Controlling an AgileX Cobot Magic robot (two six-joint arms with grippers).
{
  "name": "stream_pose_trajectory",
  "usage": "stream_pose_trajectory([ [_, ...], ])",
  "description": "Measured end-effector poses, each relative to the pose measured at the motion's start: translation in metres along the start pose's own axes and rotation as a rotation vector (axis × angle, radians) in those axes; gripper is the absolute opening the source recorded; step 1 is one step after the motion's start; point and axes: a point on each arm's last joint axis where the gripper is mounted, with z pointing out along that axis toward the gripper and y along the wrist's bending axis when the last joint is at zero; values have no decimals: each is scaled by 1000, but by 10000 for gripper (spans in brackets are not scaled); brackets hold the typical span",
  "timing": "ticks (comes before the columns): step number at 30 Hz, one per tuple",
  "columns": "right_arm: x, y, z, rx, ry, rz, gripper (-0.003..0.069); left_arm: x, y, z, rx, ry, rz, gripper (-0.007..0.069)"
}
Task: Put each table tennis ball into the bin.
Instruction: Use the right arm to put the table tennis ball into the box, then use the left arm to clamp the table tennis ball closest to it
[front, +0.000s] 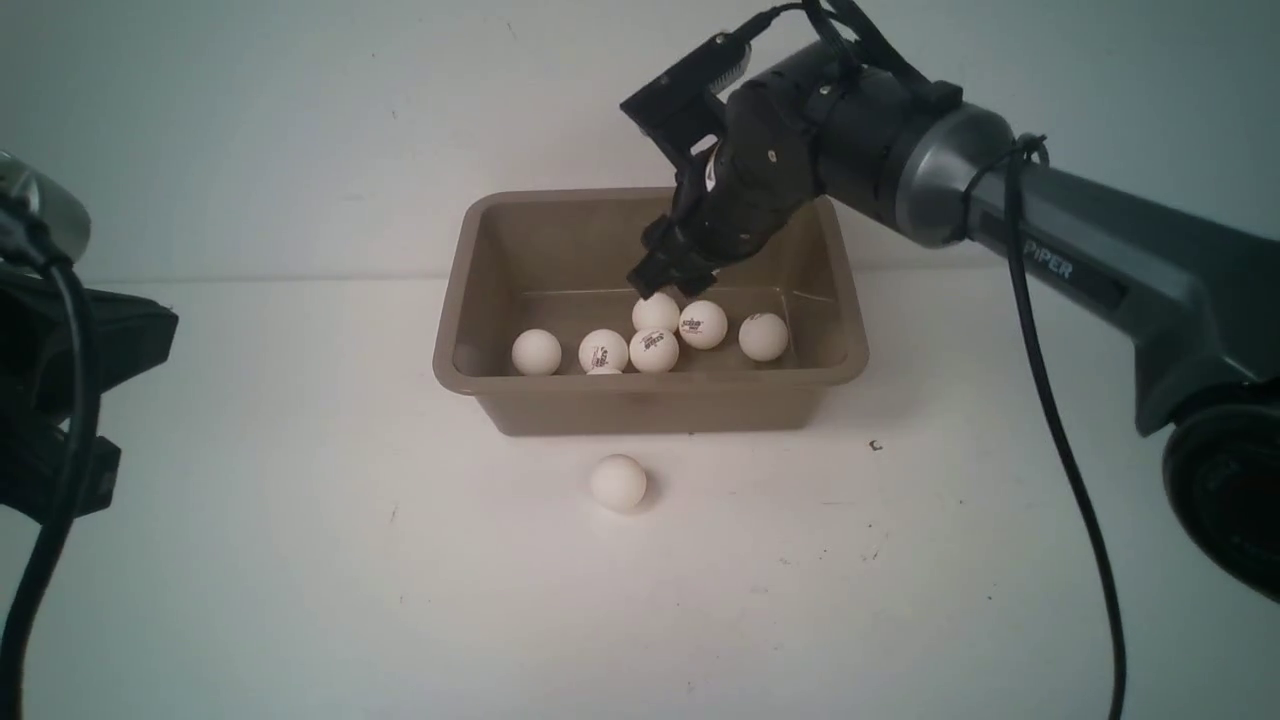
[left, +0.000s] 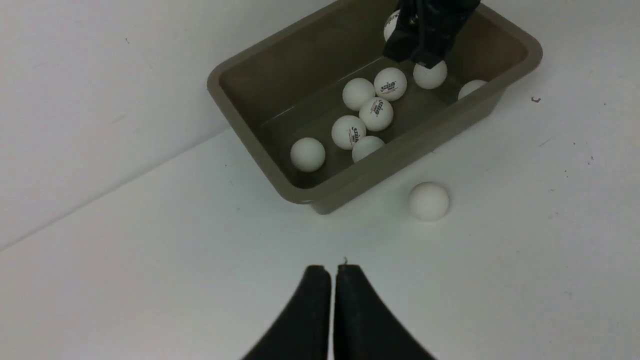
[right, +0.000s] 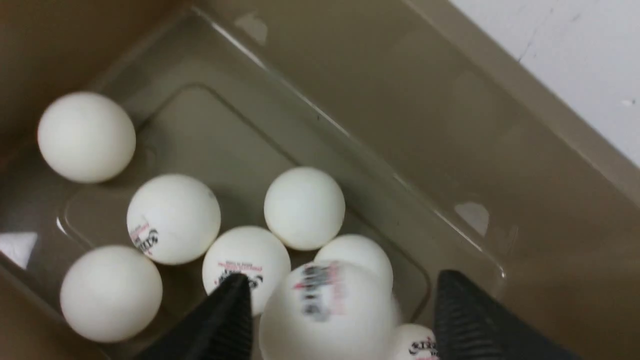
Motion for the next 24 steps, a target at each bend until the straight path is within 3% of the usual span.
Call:
stream_pose_trajectory([
  [4,-2,0,-1,0,-16,17,536,5,3,18,85,74,-55,67],
  [7,-6,-2,-5,3,-30,21,549,10,10,34,111,129,-73,115],
  [12,-22,-10,-33,19,-82,34,551,28,12,52,95,74,-74,132],
  [20,-34,-19,-80,35,-120,37,551,103,-7,78,41,-95,-175,133],
  [24,-38,-23,-97,40,-137,41,551,123,-16,84,40,-89,-69,133],
])
